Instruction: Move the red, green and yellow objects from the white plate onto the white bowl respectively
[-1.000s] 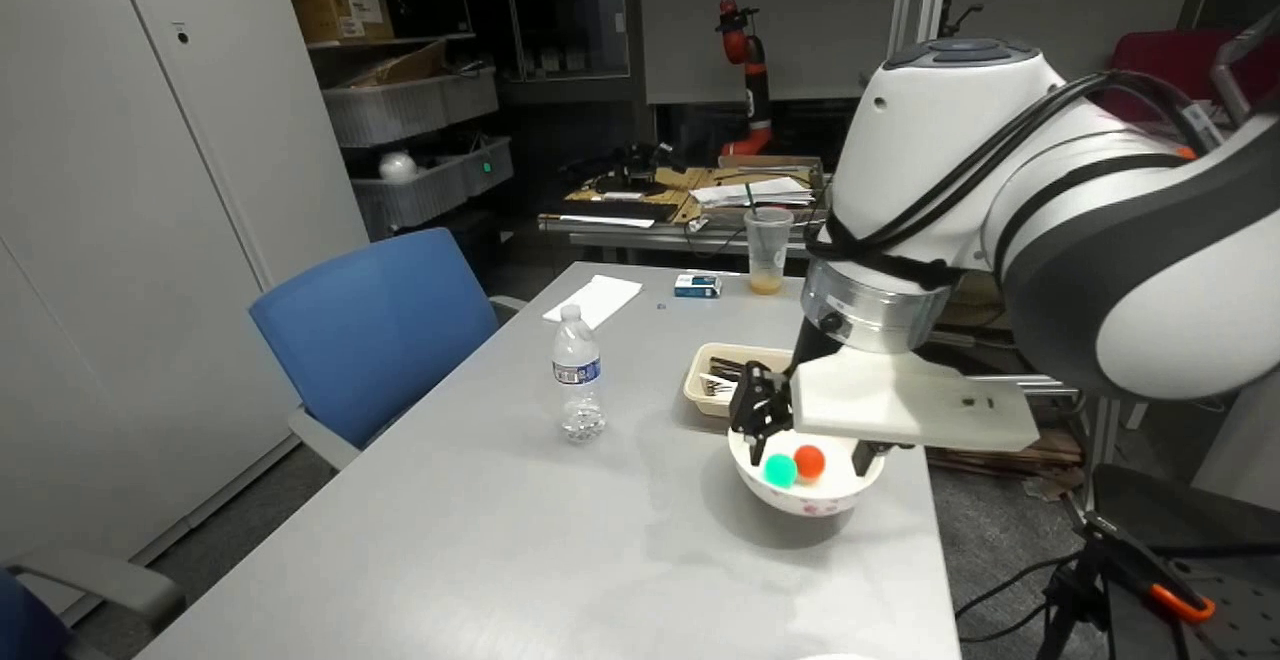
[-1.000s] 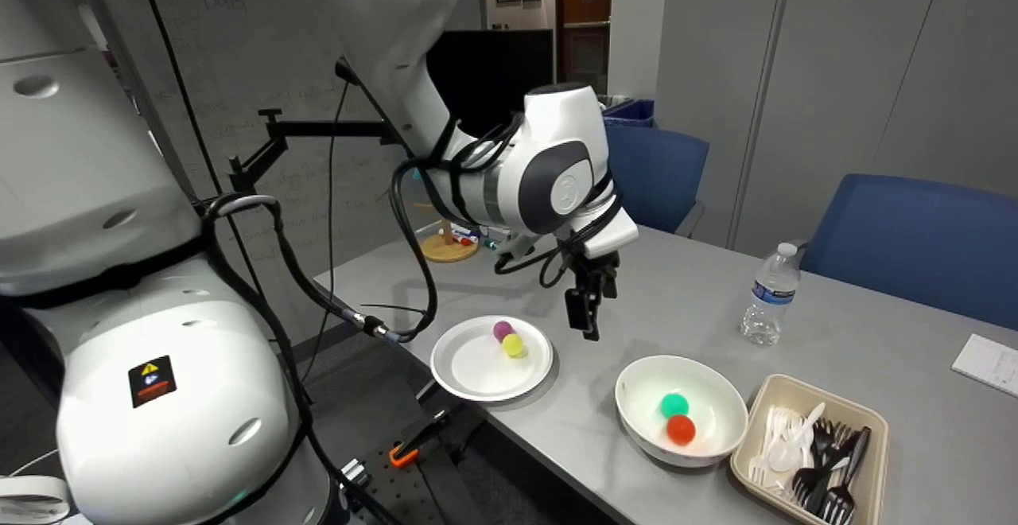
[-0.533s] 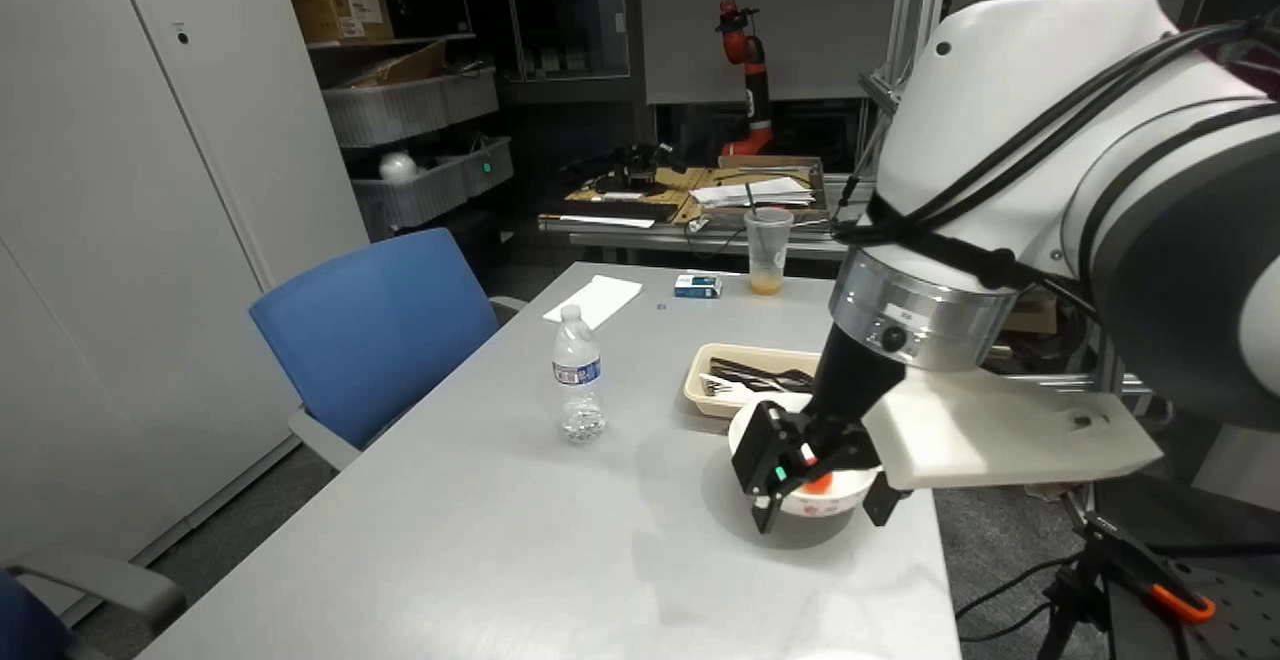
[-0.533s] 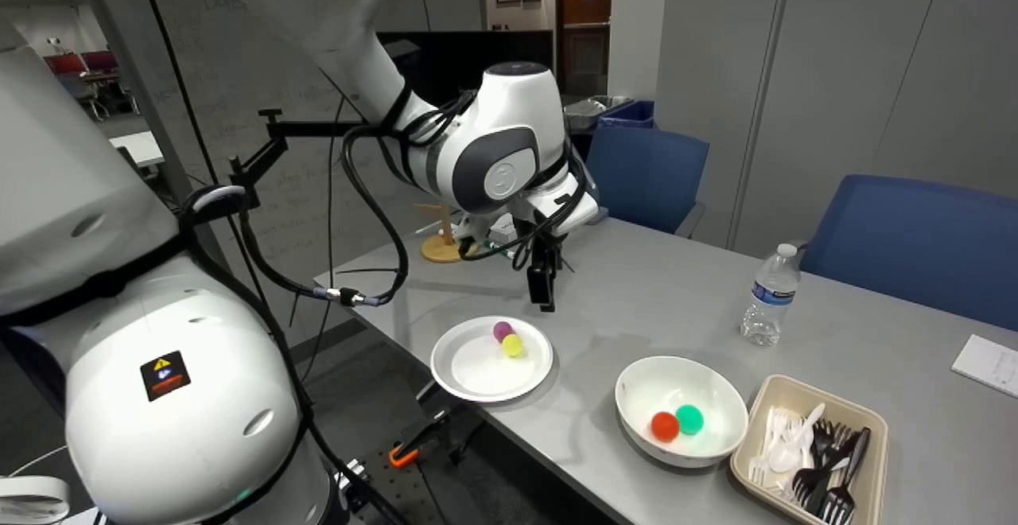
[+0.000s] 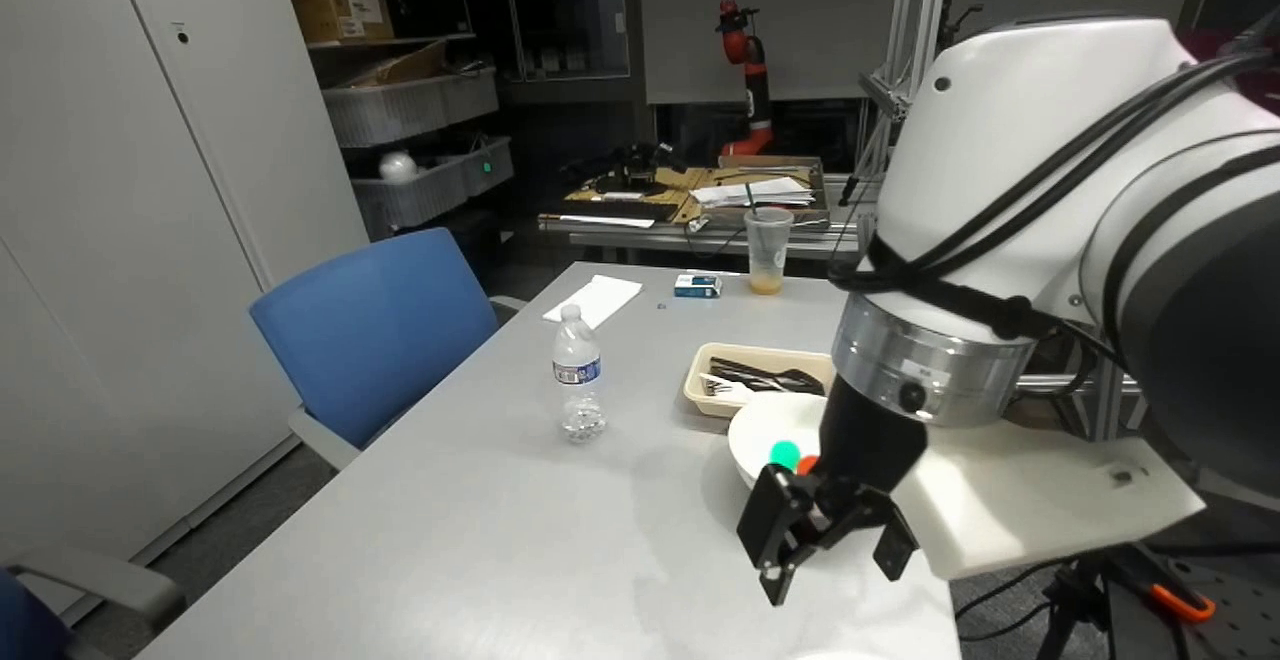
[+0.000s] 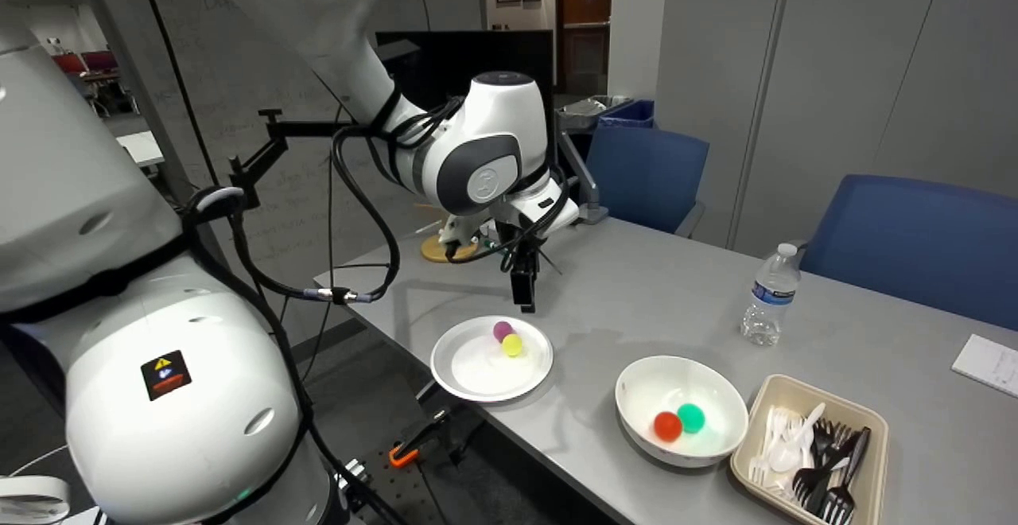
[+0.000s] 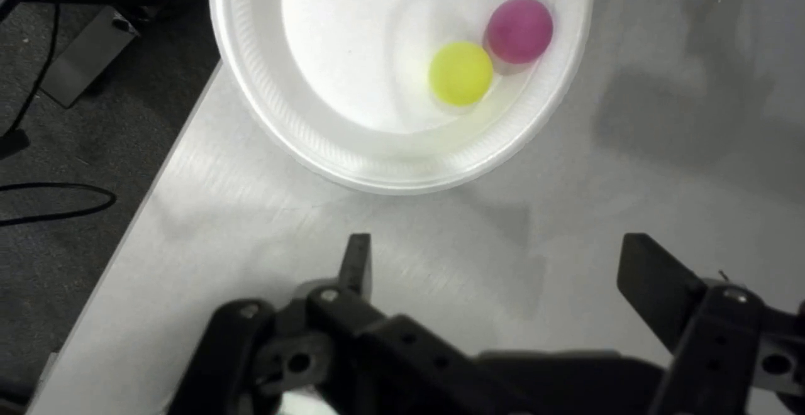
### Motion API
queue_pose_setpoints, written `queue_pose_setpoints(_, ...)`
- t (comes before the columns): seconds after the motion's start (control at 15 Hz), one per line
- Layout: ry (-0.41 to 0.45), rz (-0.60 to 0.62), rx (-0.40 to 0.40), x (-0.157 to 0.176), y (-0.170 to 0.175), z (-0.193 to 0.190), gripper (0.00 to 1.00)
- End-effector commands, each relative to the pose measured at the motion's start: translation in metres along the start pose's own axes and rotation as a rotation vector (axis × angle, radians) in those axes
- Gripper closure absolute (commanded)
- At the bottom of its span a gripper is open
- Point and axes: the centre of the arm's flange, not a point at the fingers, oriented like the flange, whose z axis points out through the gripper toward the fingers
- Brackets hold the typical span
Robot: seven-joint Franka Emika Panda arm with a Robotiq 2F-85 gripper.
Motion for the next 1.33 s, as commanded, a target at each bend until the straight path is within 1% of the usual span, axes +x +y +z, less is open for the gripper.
queue_pose_setpoints(0.0, -0.032, -0.002, -0.011, -0.013, 0.004, 0.026, 0.0)
queue_pose_setpoints(0.13, -0.056, 0.02, -0.036, -0.013, 0.007, 0.037, 0.0)
queue_pose_setpoints(0.2, -0.042, 0.004, -0.042, -0.009, 0.004, 0.024, 0.0)
queue_pose_setpoints(0.33, -0.058, 0.012, -0.059, -0.011, 0.007, 0.034, 0.0)
queue_pose_setpoints(0.6, -0.056, 0.01, -0.062, -0.013, 0.006, 0.037, 0.0)
queue_pose_setpoints(1.0, -0.03, -0.05, -0.027, -0.038, -0.011, 0.057, 0.0)
queue_pose_setpoints(1.27, 0.001, -0.058, 0.007, -0.041, -0.013, 0.075, 0.0)
